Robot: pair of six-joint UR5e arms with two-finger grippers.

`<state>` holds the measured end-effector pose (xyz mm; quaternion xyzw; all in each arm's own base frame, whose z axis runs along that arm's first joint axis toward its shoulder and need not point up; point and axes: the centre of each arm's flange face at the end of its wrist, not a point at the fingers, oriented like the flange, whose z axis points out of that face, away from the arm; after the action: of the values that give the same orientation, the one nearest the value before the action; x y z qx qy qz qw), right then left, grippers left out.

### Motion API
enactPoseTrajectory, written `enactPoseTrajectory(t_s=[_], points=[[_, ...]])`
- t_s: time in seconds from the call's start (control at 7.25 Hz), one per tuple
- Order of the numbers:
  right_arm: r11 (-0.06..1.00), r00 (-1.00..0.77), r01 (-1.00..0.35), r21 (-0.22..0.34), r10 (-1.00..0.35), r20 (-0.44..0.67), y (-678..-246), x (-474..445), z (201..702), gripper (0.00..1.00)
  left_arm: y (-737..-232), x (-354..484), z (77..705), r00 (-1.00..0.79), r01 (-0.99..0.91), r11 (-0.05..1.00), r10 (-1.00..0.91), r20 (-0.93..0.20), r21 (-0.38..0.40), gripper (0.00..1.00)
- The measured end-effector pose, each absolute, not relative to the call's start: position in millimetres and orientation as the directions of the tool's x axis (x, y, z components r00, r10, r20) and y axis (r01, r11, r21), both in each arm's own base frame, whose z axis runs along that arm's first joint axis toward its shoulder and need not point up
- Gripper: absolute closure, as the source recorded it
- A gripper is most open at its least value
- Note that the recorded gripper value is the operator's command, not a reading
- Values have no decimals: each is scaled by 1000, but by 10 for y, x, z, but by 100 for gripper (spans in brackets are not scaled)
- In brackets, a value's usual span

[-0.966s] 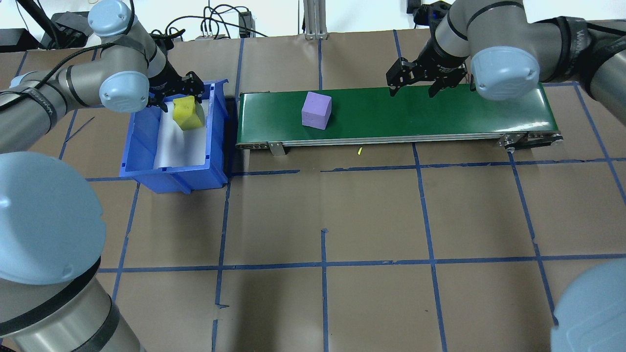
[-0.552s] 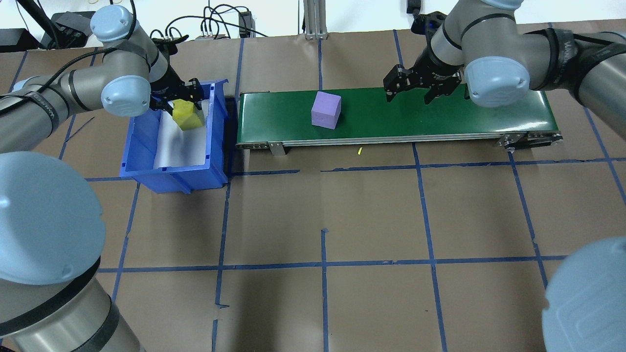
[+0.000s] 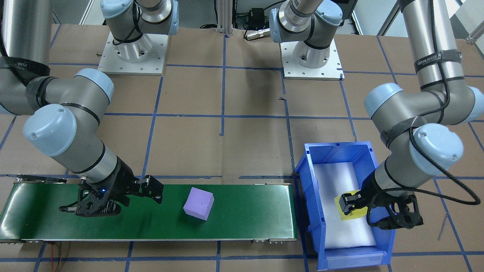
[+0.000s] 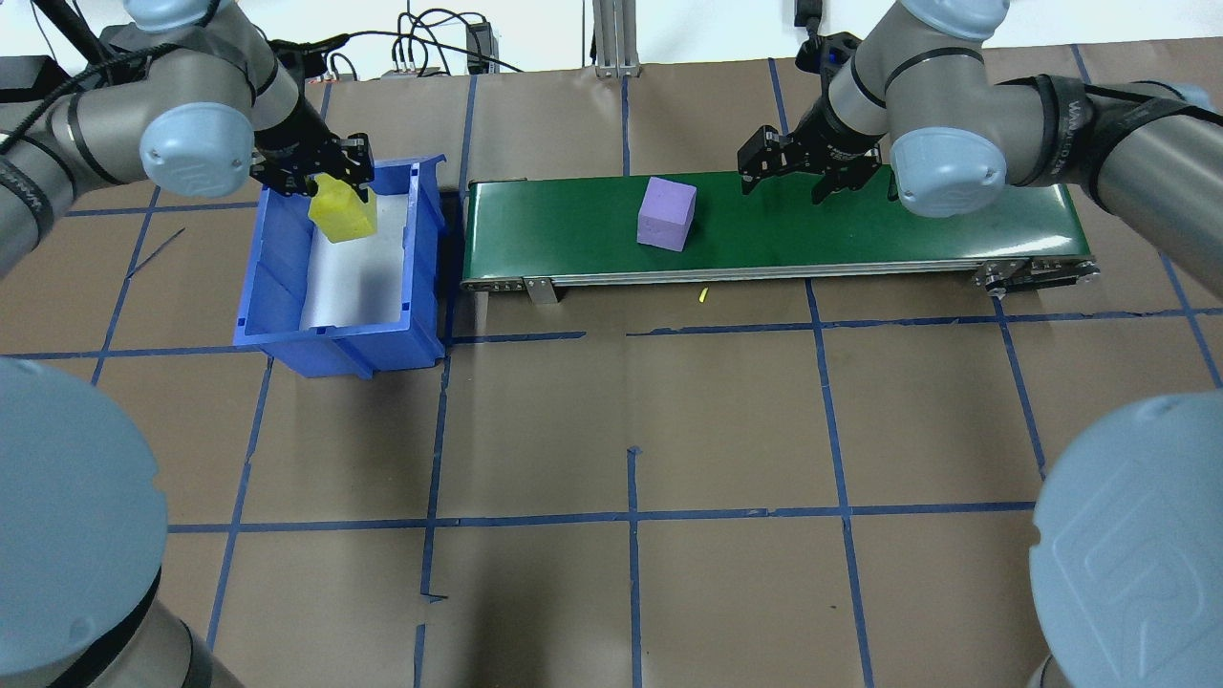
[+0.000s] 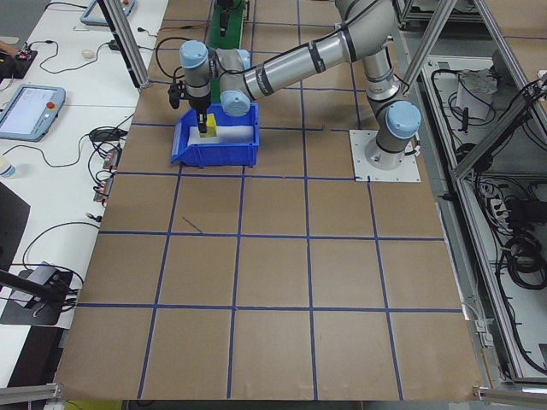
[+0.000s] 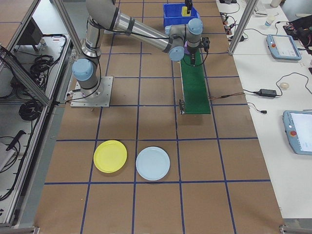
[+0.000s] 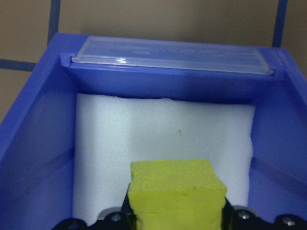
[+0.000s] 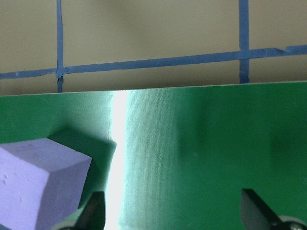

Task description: Move block left to right into plate

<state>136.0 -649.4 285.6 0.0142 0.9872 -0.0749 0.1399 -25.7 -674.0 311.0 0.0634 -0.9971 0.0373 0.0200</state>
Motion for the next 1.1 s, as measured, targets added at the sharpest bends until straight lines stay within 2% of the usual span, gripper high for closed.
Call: enactPoseTrajectory(t_s=[0.28,0.55,1.1], points=[[985,-956,103,-140,59,-286,-6547,1358,2836,0,-6511,-658,3610,-992,-90,993,-82,97,-81,74],[975,-946,178,-131,133,-297,-6650,1353,2864,0,-6341,-1290,3801,-989,-8,995,7,147,-96,73],[956,-924,281,-88,244,-295,-6661,1341,2822,0,-6316,-2013,3286,-989,118,990,124,80,-75,73]])
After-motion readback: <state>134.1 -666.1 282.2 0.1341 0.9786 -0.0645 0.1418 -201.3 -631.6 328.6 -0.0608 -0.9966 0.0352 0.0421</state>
